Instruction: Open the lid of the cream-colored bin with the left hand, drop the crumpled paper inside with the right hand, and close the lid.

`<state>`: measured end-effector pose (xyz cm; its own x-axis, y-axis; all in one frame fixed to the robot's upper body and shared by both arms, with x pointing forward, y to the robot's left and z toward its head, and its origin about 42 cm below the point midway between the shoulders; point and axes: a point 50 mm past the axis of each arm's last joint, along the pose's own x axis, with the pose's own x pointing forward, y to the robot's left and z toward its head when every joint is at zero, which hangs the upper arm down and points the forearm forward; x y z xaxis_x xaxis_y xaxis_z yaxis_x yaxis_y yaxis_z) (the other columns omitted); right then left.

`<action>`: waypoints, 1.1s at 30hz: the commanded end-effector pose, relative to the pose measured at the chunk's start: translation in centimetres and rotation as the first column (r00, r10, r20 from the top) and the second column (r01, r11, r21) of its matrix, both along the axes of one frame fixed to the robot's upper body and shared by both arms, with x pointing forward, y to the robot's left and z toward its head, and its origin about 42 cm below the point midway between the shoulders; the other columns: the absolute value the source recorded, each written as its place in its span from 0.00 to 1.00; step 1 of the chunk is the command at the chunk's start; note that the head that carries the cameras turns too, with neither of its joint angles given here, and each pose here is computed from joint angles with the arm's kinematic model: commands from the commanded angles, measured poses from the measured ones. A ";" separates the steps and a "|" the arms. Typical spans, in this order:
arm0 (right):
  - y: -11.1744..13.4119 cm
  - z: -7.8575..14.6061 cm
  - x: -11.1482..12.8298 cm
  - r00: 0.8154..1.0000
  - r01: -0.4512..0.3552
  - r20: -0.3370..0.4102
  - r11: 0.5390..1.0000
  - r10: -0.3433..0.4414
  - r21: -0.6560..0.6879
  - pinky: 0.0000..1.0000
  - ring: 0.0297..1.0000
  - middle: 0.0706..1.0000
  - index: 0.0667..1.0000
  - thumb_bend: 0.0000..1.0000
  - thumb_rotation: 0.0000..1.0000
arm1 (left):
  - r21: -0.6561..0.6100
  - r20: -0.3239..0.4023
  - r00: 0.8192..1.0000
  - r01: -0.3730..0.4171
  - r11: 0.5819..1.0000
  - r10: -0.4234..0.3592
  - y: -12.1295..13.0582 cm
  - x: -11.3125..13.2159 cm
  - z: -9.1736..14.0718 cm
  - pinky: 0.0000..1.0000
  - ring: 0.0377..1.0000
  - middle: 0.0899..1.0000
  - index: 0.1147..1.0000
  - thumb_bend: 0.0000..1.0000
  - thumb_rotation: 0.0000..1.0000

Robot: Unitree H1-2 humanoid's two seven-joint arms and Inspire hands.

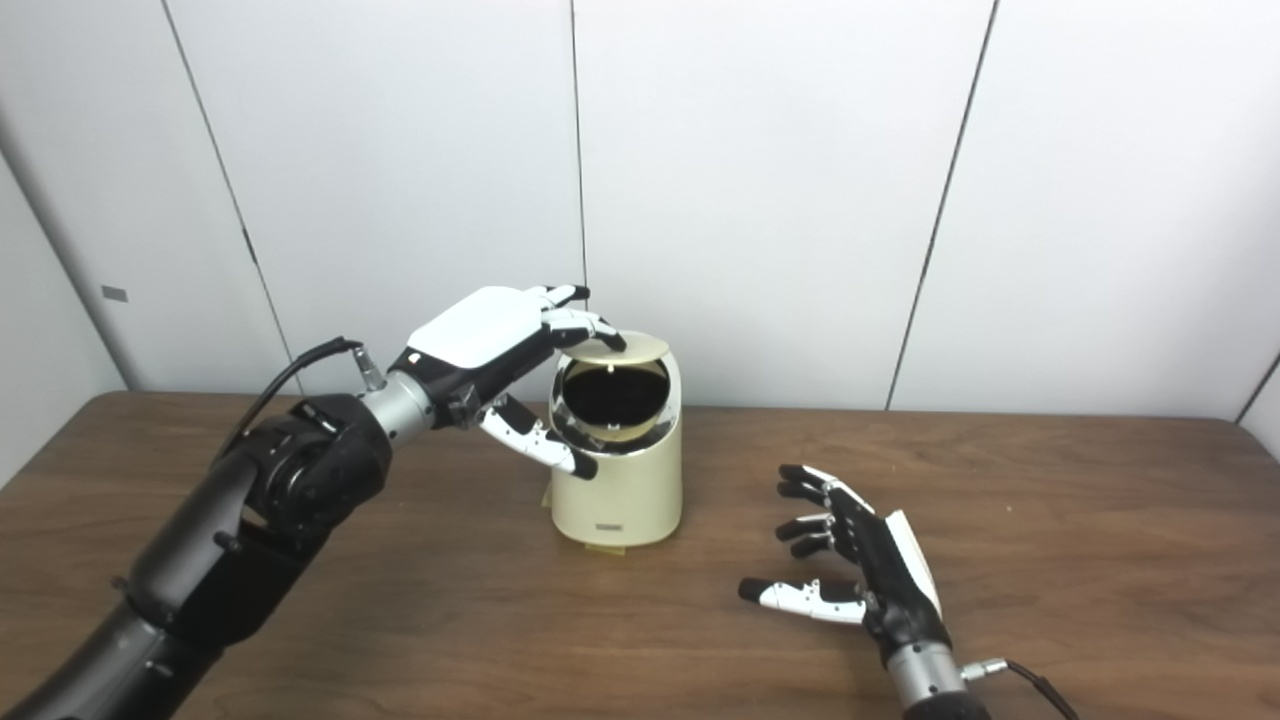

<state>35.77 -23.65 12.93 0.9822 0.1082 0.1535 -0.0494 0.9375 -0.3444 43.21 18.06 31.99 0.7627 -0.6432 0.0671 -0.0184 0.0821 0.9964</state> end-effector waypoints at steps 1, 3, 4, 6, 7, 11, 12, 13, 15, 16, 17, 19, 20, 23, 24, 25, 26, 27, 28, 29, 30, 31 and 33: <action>0.4 2.1 0.7 0.997 -0.009 0.078 1.000 0.009 0.002 0.53 0.60 0.77 0.79 0.82 0.15 | 0.024 0.077 0.997 0.016 1.000 -0.018 0.0 -0.4 2.2 1.00 1.00 0.85 0.82 0.99 0.41; 0.4 2.2 0.8 0.997 -0.010 0.078 1.000 0.009 0.006 0.54 0.61 0.77 0.79 0.82 0.15 | 0.034 0.079 0.997 0.018 0.999 -0.020 0.1 -0.8 2.2 1.00 1.00 0.85 0.82 1.00 0.41; 0.4 2.2 0.8 0.997 -0.009 0.076 1.000 0.009 0.007 0.54 0.61 0.77 0.79 0.83 0.15 | 0.039 0.077 0.997 0.018 0.999 -0.021 0.1 -0.9 2.1 1.00 1.00 0.85 0.81 1.00 0.41; 0.4 2.3 0.8 0.997 -0.007 0.076 1.000 0.007 0.003 0.54 0.61 0.77 0.79 0.83 0.15 | 0.048 0.073 0.997 0.017 0.999 -0.020 0.2 -1.0 2.1 1.00 1.00 0.85 0.81 1.00 0.42; 0.4 2.3 0.8 0.997 -0.005 0.075 1.000 0.005 0.001 0.54 0.61 0.77 0.79 0.83 0.15 | 0.049 0.071 0.997 0.017 0.999 -0.020 0.3 -1.1 2.0 1.00 1.00 0.85 0.81 1.00 0.42; 0.5 2.3 0.9 0.998 -0.003 0.069 1.000 0.003 0.012 0.54 0.62 0.77 0.79 0.83 0.17 | 0.053 0.053 0.998 0.018 0.998 -0.021 0.3 -1.3 1.6 1.00 1.00 0.85 0.82 1.00 0.43; 0.5 2.3 0.9 0.998 -0.003 0.068 1.000 0.002 0.015 0.54 0.62 0.77 0.79 0.83 0.17 | 0.056 0.051 0.998 0.019 0.998 -0.022 0.3 -1.4 1.5 1.00 1.00 0.85 0.82 1.00 0.43; 0.5 2.4 0.9 0.998 -0.004 0.068 1.000 0.003 0.018 0.54 0.62 0.77 0.79 0.84 0.17 | 0.058 0.049 0.999 0.020 0.998 -0.023 0.3 -1.4 1.3 1.00 1.00 0.85 0.82 1.00 0.43; 0.5 2.4 0.8 0.998 -0.005 0.069 1.000 0.004 0.020 0.54 0.62 0.77 0.79 0.84 0.17 | 0.062 0.043 0.999 0.021 0.998 -0.024 0.3 -1.3 1.1 1.00 1.00 0.84 0.82 1.00 0.44; 0.5 2.5 0.8 0.997 -0.006 0.071 1.000 0.005 0.018 0.53 0.62 0.77 0.79 0.84 0.17 | 0.068 0.041 0.999 0.020 0.997 -0.023 0.3 -1.3 0.9 1.00 1.00 0.84 0.81 1.00 0.44; 0.6 2.5 0.8 0.997 -0.006 0.072 1.000 0.004 0.017 0.54 0.62 0.77 0.79 0.84 0.17 | 0.079 0.040 0.999 0.018 0.997 -0.021 0.3 -1.3 0.8 1.00 1.00 0.84 0.82 1.00 0.44; 0.6 2.5 0.8 0.997 -0.004 0.072 1.000 0.003 0.014 0.54 0.61 0.77 0.79 0.84 0.17 | 0.111 0.046 0.999 0.012 0.994 -0.017 0.1 -1.2 0.5 1.00 1.00 0.85 0.82 1.00 0.45; 0.6 2.5 0.8 0.997 -0.005 0.071 1.000 0.004 0.017 0.54 0.61 0.77 0.79 0.84 0.17 | 0.128 0.050 0.999 0.010 0.992 -0.017 0.1 -1.1 0.3 1.00 1.00 0.85 0.82 0.99 0.46; 0.7 2.5 0.8 0.997 -0.008 0.072 1.000 0.006 0.021 0.54 0.61 0.78 0.79 0.83 0.16 | 0.186 0.068 0.997 0.006 0.983 -0.019 -0.3 -0.8 -0.5 1.00 1.00 0.85 0.82 0.99 0.48; 0.7 2.6 0.8 0.997 -0.007 0.073 1.000 0.006 0.016 0.54 0.61 0.77 0.79 0.83 0.16 | 0.205 0.068 0.998 0.001 0.979 -0.016 -0.4 -0.8 -0.8 1.00 1.00 0.85 0.82 0.99 0.48; 0.7 2.6 0.7 0.997 -0.007 0.074 1.000 0.006 0.016 0.54 0.61 0.77 0.79 0.83 0.16 | 0.224 0.066 0.998 -0.002 0.975 -0.013 -0.6 -0.7 -1.2 1.00 1.00 0.85 0.82 0.99 0.48; 0.7 2.6 0.7 0.997 -0.008 0.074 1.000 0.007 0.016 0.53 0.61 0.77 0.79 0.83 0.17 | 0.238 0.059 0.998 -0.005 0.971 -0.009 -0.7 -0.7 -1.5 1.00 1.00 0.85 0.82 0.99 0.48; 0.8 2.6 0.7 0.997 -0.008 0.074 1.000 0.007 0.017 0.53 0.61 0.77 0.79 0.84 0.18 | 0.246 0.055 0.998 -0.006 0.969 -0.008 -0.7 -0.6 -1.6 1.00 1.00 0.85 0.83 0.99 0.47; 0.8 2.6 0.7 0.997 -0.009 0.074 1.000 0.008 0.015 0.53 0.61 0.77 0.79 0.84 0.18 | 0.252 0.044 0.999 -0.005 0.968 -0.007 -0.9 -0.6 -2.0 1.00 1.00 0.85 0.83 0.99 0.47; 0.8 2.6 0.6 0.997 -0.011 0.077 1.000 0.010 0.016 0.53 0.61 0.77 0.79 0.83 0.18 | 0.255 0.034 0.999 -0.003 0.967 -0.006 -1.0 -0.6 -2.3 1.00 1.00 0.85 0.82 1.00 0.46; 0.7 2.6 0.6 0.997 -0.012 0.078 1.000 0.011 0.017 0.53 0.61 0.77 0.79 0.83 0.17 | 0.256 0.025 1.000 0.001 0.967 -0.007 -1.0 -0.5 -2.6 1.00 1.00 0.84 0.82 1.00 0.45; 0.7 2.6 0.5 0.997 -0.011 0.078 1.000 0.010 0.016 0.53 0.61 0.77 0.79 0.83 0.17 | 0.262 0.018 1.000 0.004 0.965 -0.009 -1.1 -0.5 -2.9 1.00 1.00 0.84 0.82 1.00 0.45; 0.7 2.7 0.5 0.997 -0.005 0.077 1.000 0.004 0.016 0.53 0.60 0.77 0.79 0.83 0.17 | 0.280 0.007 1.000 0.007 0.960 -0.010 -1.2 -0.4 -3.3 1.00 1.00 0.85 0.82 1.00 0.47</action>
